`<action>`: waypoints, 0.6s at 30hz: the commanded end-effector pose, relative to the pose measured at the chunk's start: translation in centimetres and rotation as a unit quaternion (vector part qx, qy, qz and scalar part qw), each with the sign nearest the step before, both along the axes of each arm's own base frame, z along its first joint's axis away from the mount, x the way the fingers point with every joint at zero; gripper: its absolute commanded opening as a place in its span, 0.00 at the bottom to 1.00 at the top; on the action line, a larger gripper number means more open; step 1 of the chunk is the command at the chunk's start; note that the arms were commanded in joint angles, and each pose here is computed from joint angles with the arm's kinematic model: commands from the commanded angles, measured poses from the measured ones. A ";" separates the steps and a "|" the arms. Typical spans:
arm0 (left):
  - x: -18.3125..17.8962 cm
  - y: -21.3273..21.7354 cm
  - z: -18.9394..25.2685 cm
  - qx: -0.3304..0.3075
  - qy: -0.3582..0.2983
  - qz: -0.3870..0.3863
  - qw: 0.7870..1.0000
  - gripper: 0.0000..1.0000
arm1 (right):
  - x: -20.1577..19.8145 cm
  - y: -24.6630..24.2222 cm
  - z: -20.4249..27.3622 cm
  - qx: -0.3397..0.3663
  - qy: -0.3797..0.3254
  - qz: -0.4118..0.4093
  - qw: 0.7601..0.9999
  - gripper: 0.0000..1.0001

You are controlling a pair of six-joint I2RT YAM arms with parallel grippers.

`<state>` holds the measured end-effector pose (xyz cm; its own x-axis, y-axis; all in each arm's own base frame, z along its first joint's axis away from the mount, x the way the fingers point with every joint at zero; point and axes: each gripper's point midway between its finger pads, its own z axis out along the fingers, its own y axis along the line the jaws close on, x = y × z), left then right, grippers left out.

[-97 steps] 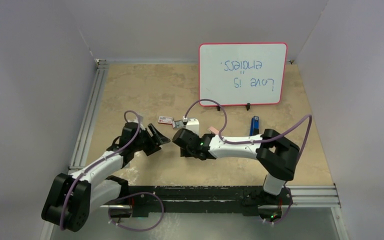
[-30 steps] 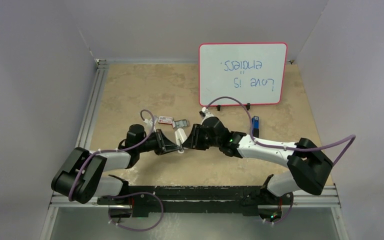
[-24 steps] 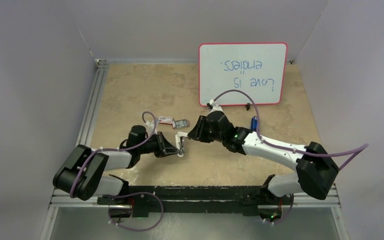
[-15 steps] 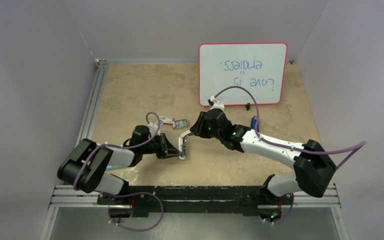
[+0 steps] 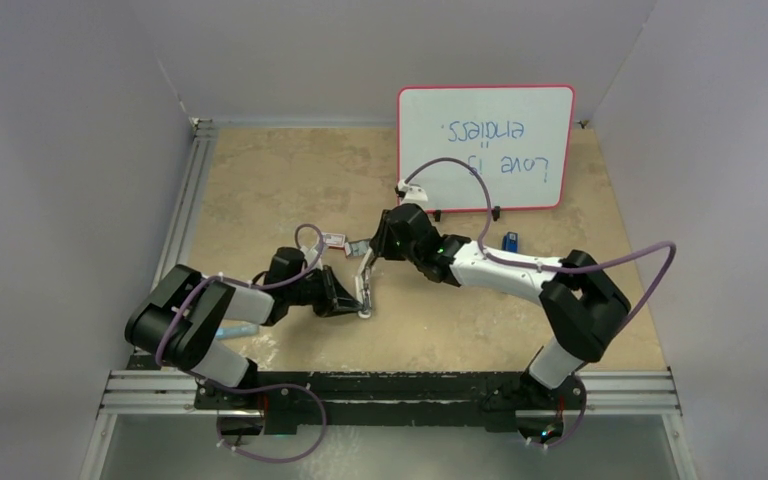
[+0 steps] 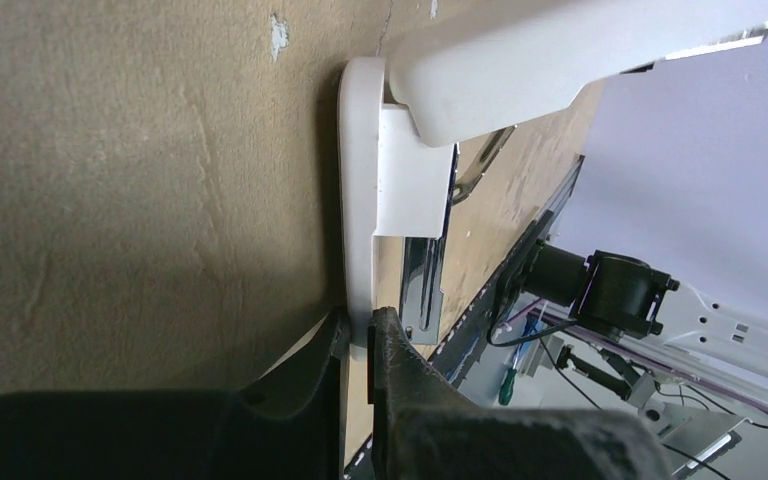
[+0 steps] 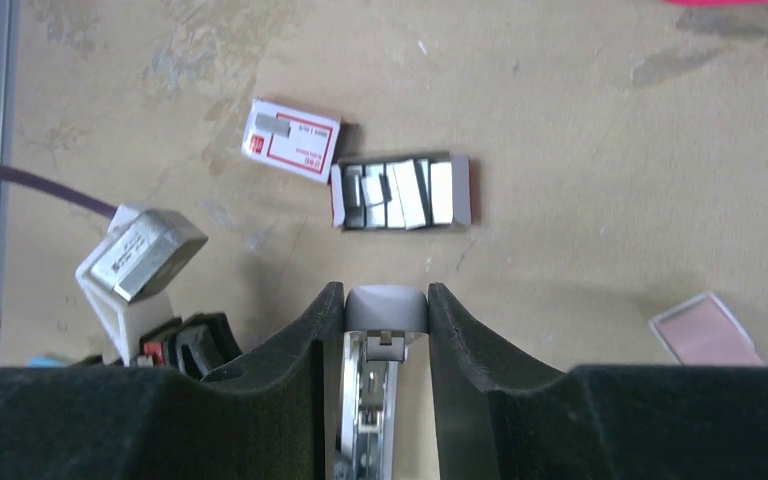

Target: Load the staples into the stapler

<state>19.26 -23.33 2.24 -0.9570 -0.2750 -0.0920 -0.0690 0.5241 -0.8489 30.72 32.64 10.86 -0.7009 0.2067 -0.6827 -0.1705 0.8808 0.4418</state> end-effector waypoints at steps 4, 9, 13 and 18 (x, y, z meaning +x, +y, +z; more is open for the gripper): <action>-0.9 1.1 -2.1 0.052 0.026 0.001 0.998 0.00 | 4.0 0.7 1.6 -0.002 -0.061 -0.007 0.998 0.31; -0.8 1.3 -2.2 0.056 0.025 0.006 0.998 0.00 | 3.6 1.3 0.7 -0.001 -0.049 0.013 0.999 0.33; -0.8 1.4 -2.3 0.058 0.039 0.019 0.997 0.00 | 2.8 1.3 0.9 0.020 -0.024 0.008 0.999 0.39; -0.7 0.9 -1.3 0.033 0.069 0.042 0.996 0.00 | 1.1 1.1 1.5 0.060 0.004 0.007 0.998 0.50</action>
